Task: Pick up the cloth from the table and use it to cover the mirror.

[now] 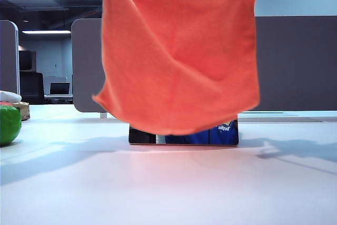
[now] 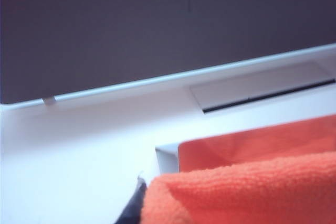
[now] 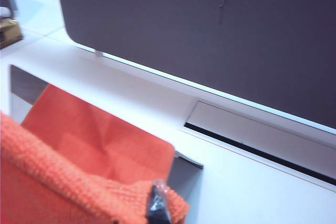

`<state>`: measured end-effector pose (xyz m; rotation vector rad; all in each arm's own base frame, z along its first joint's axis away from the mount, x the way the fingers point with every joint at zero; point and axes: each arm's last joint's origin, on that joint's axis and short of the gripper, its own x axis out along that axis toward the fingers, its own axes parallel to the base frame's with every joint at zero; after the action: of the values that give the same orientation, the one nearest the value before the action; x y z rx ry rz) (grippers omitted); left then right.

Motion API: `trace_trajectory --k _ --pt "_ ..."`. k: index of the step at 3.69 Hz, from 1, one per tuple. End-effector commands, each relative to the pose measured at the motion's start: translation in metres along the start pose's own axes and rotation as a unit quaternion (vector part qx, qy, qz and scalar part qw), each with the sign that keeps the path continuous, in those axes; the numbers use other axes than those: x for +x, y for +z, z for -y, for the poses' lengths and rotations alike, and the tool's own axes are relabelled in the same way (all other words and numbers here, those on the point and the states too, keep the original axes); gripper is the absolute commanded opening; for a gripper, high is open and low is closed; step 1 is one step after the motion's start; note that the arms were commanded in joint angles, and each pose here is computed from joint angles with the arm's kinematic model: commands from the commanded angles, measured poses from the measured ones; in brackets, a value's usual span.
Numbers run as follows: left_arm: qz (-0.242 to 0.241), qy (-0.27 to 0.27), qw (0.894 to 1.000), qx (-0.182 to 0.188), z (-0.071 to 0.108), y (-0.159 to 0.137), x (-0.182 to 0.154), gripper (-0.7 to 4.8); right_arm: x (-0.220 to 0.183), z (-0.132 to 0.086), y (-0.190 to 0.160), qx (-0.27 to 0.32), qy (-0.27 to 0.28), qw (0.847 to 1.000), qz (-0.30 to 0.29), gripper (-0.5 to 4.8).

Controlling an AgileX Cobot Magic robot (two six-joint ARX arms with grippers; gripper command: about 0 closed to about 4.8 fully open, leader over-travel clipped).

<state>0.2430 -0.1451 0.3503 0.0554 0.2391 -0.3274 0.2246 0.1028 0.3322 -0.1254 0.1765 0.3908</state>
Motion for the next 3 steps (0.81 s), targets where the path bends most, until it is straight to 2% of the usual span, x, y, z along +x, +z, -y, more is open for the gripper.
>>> trace_trajectory --k 1,2,3 --pt "0.007 0.023 1.000 0.000 -0.001 -0.021 0.055 -0.06 0.041 0.006 -0.018 -0.002 -0.068 0.998 -0.018 -0.01" --pt "0.029 0.041 0.999 0.015 -0.011 -0.018 0.061 -0.06 0.044 0.013 -0.012 -0.007 -0.100 0.995 0.025 -0.01" --pt "0.073 0.083 0.993 0.045 -0.013 -0.010 0.062 -0.06 0.043 0.014 -0.004 -0.015 -0.105 0.992 0.065 -0.01"
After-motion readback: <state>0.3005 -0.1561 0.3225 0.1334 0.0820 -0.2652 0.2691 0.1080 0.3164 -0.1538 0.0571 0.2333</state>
